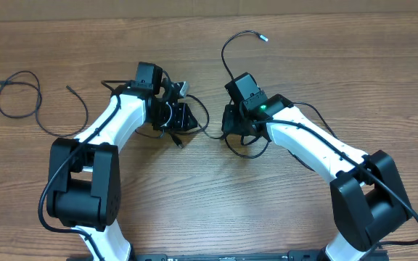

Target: Untangle cables

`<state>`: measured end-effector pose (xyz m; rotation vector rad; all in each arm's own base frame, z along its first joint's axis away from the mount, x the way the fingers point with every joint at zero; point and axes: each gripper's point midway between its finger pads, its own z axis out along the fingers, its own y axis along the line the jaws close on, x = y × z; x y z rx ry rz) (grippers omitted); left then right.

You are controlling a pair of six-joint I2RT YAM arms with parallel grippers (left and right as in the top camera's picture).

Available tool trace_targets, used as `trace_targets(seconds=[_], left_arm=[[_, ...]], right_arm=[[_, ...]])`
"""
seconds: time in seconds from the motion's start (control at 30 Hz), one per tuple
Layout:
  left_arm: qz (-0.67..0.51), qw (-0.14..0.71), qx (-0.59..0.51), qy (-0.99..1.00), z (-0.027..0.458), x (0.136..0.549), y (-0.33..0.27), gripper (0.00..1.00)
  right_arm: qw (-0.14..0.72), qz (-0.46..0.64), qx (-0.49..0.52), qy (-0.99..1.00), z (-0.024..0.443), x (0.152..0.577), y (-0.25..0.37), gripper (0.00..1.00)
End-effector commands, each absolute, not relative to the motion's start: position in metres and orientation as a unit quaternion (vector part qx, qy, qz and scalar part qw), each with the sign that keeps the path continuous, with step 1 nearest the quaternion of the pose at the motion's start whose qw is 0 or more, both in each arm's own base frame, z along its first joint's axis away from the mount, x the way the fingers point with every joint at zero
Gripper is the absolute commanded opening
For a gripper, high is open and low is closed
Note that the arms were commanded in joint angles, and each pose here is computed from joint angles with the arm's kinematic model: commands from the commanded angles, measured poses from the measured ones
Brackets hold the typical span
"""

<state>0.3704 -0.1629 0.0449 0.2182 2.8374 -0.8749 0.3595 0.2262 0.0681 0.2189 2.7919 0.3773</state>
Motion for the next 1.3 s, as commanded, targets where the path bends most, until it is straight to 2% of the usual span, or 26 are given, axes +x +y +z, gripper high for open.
trace_targets(seconds=[0.0,0.1,0.23,0.4,0.6,0.77,0.9,1.1,1.13,1.27], left_arm=[[-0.276,0.076,0.065,0.956,0.030,0.366,-0.160,0.28],[-0.276,0.075,0.063,0.956,0.026,0.364,-0.159,0.36],[-0.276,0.075,0.063,0.956,0.025,0.363,-0.159,0.42],[-0.277,0.076,0.080,0.955,0.025,0.361,-0.160,0.40],[-0.358,0.068,0.114,0.924,0.048,0.352,-0.174,0.58],[-0.396,0.063,0.105,0.910,0.071,0.353,-0.172,0.63],[-0.384,0.060,0.092,0.917,0.077,0.355,-0.163,0.65],[-0.314,0.039,0.000,0.949,0.061,0.362,-0.139,0.68],[-0.304,0.038,-0.010,0.952,0.059,0.362,-0.135,0.68],[-0.257,0.037,-0.039,0.965,0.050,0.364,-0.124,0.70]], right_arm=[[0.196,0.126,0.084,0.969,0.089,0.372,0.221,0.04],[0.209,0.153,0.038,0.965,0.097,0.377,0.235,0.04],[0.200,0.263,-0.062,0.942,0.113,0.371,0.280,0.04],[0.211,0.288,-0.064,0.932,0.112,0.375,0.288,0.04],[0.201,0.304,-0.071,0.929,0.106,0.370,0.293,0.04],[0.187,0.332,-0.083,0.921,0.098,0.362,0.301,0.04],[0.162,0.334,-0.069,0.926,0.083,0.355,0.300,0.04],[0.096,0.388,-0.074,0.914,0.071,0.337,0.315,0.04],[0.086,0.393,-0.075,0.912,0.068,0.335,0.316,0.05],[0.046,0.407,-0.077,0.909,0.053,0.323,0.321,0.22]])
